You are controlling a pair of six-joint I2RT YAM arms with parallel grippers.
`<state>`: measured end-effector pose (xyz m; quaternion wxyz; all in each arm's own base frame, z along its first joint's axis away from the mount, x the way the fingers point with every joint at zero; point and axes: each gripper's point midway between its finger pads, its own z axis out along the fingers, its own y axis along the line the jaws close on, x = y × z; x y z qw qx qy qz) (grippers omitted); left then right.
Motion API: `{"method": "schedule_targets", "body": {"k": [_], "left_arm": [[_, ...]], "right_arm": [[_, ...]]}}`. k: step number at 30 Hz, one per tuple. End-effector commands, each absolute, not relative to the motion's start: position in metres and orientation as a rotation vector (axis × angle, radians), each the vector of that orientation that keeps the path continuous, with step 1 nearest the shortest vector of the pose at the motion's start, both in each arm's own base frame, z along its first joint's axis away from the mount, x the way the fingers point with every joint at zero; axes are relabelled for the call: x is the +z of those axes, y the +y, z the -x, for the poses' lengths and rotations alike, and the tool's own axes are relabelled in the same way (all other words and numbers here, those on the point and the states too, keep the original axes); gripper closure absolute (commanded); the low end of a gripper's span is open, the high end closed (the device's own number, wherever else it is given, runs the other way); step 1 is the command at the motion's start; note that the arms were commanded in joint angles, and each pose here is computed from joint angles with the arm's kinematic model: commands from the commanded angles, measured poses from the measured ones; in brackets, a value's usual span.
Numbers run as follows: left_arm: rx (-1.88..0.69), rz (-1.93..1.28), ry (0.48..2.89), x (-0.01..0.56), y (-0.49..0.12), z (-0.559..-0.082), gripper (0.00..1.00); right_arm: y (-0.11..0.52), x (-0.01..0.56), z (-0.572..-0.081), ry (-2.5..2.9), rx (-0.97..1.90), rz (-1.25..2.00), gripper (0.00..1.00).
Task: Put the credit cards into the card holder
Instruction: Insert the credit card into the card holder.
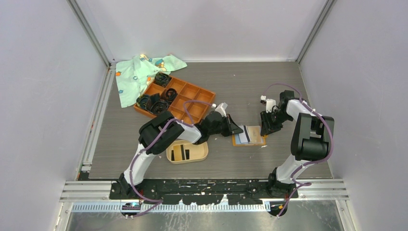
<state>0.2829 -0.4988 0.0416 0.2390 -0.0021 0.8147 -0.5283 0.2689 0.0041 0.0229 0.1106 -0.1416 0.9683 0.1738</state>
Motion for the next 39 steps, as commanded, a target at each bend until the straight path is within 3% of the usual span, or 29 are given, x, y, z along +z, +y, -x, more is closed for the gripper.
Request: {"method": "schedule_targets", "body": {"k": [1,39], "left_arm": [[-1.441,-0.019,2.205,0.037,-0.5,-0.285,1.0],[-1.399,-0.008,2.126,0.053,-0.486,-0.304,1.0]], "right_arm": [[0.003,0.027,-0.274,2.833,0.514,0.429,0.64],[0.004,0.028,-0.273,2.828,0.523,0.434,0.64]]}}
